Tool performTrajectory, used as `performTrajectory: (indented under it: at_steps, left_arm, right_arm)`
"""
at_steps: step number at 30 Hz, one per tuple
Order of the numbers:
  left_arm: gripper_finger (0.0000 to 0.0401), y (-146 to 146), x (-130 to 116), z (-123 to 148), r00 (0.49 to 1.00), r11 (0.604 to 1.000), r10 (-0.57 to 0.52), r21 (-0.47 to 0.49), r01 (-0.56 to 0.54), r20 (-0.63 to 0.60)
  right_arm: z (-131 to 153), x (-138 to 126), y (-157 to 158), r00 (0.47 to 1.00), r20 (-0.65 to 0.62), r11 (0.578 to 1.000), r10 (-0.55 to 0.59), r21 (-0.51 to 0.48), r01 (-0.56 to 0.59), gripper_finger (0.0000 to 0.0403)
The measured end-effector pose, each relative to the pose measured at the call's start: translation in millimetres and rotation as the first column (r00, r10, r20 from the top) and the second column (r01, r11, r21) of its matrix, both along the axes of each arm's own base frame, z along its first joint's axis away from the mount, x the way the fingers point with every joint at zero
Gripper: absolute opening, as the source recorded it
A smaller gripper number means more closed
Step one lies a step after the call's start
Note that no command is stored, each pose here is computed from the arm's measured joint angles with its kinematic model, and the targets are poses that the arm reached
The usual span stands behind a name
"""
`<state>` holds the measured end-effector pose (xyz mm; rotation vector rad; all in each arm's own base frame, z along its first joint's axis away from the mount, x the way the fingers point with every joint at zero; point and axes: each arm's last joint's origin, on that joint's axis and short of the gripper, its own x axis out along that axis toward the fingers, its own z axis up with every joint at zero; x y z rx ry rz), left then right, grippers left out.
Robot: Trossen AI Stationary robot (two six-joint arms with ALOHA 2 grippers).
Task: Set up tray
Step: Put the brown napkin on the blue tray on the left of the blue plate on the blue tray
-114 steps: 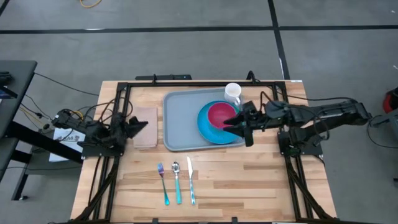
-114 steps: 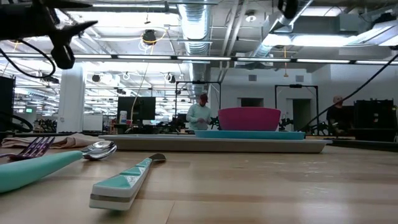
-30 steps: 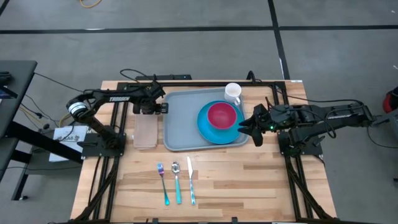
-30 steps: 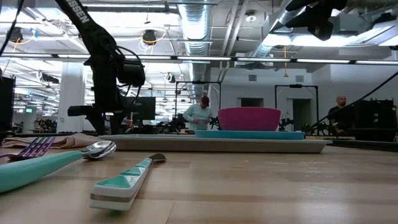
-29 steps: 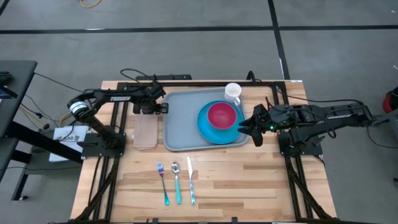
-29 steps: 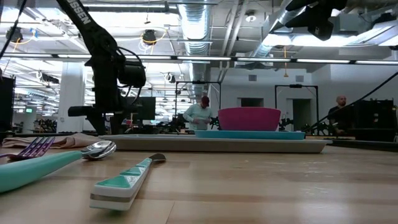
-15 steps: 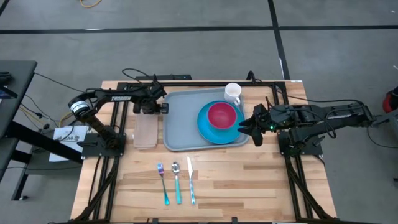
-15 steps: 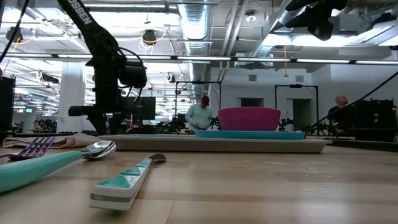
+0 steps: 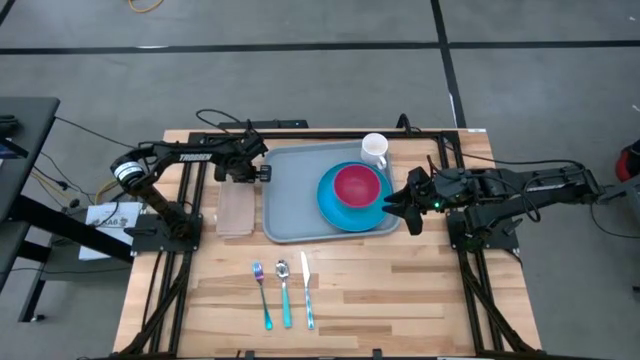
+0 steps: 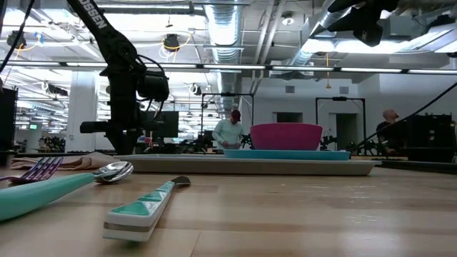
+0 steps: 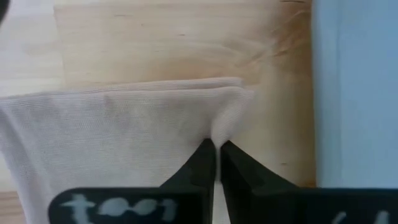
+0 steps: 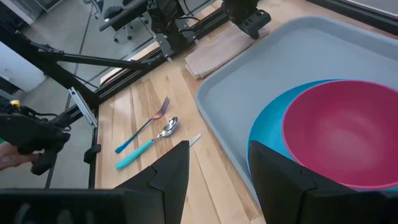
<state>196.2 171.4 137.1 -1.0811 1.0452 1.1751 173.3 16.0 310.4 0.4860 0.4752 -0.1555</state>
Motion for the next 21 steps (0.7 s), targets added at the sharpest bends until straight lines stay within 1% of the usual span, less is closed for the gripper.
performTrajectory:
  at_steps: [3,5,10,15,21]
  left_arm:
    - [0.0002,0,1,7,1.0,1.0,-0.024,-0.002,0.024,0.008]
    - [0.0001,-1,0,15,0.999,0.999,-0.037,0.014,0.036,0.023]
    - [0.0001,-4,-4,29,0.998,0.999,-0.046,0.03,0.044,0.05]
    - [0.0,-8,-3,45,0.985,0.997,-0.06,0.054,0.052,0.159]
    - [0.0,-8,8,56,0.95,0.995,-0.053,0.1,0.023,0.308]
  right_arm:
    - [0,0,0,1.0,0.0,1.0,0.0,0.0,0.0,0.0155]
    - [0,0,0,1.0,0.0,1.0,-0.001,0.0,0.001,0.0155]
    - [0,0,-3,1.0,0.0,1.0,-0.016,0.0,0.016,0.0155]
    - [0,0,-6,1.0,0.0,1.0,-0.027,-0.005,0.027,0.0155]
    - [0,1,-7,0.999,-0.001,0.999,-0.032,-0.008,0.032,0.0155]
